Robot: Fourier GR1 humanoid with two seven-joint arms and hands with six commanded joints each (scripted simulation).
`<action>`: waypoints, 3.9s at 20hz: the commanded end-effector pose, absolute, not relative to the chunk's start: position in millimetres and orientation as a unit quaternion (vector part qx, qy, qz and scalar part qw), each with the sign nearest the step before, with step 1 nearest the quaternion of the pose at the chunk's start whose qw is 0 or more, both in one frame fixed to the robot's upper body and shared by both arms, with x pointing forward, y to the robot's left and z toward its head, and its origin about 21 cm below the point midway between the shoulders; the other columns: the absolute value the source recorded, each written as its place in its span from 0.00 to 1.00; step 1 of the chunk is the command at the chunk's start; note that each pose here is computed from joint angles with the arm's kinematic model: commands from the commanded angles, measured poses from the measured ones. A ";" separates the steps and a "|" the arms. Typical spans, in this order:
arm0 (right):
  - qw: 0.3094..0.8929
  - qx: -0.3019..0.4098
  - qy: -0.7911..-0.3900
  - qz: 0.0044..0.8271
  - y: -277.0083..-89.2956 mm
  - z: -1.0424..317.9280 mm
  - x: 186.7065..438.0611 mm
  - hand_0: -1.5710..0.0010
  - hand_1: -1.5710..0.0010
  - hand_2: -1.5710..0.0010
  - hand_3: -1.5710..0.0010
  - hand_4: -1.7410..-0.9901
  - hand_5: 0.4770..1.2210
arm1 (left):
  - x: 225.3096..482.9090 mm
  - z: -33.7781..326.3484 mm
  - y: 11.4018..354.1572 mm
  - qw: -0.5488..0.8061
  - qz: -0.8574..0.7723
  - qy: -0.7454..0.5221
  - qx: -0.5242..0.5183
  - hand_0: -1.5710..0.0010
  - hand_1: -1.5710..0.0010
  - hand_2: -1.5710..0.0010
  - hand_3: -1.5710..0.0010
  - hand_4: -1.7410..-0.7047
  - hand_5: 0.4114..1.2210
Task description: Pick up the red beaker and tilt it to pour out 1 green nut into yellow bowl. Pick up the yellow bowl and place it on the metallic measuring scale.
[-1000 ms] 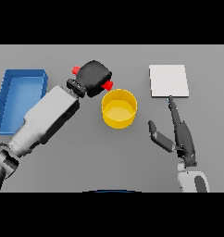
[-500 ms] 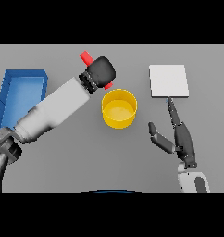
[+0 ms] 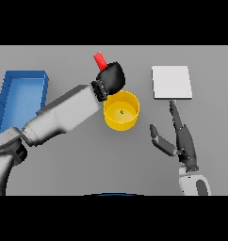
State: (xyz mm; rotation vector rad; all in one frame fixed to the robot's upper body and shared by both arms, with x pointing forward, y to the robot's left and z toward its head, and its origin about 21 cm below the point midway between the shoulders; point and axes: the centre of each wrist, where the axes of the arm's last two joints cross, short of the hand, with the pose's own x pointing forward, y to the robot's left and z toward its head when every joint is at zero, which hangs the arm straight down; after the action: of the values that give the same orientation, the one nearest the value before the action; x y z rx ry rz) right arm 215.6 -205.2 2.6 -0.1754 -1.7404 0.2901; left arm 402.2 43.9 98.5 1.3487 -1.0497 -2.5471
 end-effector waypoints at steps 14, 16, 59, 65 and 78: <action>0.622 -0.088 -0.766 0.133 -202.5 5.1 217.4 1.00 1.00 1.00 1.00 0.94 0.28 | 411.1 141.2 8.2 -0.101 -0.841 -0.248 0.470 0.00 0.00 0.00 0.00 0.01 1.00; 0.621 -0.094 -0.766 0.137 -206.4 4.0 216.5 1.00 1.00 1.00 1.00 0.95 0.28 | 421.0 166.6 10.7 -0.088 -0.831 -0.244 0.492 0.00 0.00 0.00 0.00 0.02 1.00; 0.618 -0.088 -0.768 0.146 -202.8 2.9 222.0 1.00 1.00 1.00 1.00 0.97 0.23 | 367.1 90.6 324.2 0.767 -0.078 -0.515 0.376 0.00 0.00 0.00 0.02 0.00 0.88; 0.621 -0.097 -0.764 0.145 -204.1 3.5 222.8 1.00 1.00 1.00 1.00 0.96 0.21 | 349.3 81.8 326.2 0.759 -0.118 -0.504 0.395 0.00 0.00 0.01 0.02 0.33 0.54; 0.619 -0.093 -0.765 0.150 -203.4 3.5 219.7 1.00 1.00 1.00 1.00 0.96 0.22 | 343.1 67.7 329.0 0.764 -0.196 -0.484 0.381 0.90 0.91 0.91 0.92 0.91 0.29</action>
State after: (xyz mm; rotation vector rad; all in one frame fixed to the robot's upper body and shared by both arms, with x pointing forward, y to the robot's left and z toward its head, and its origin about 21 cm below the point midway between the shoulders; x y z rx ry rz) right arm 219.7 -203.3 3.5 -0.2139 -1.7599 0.3458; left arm 343.1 329.0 67.7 0.8278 -1.0516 -0.4255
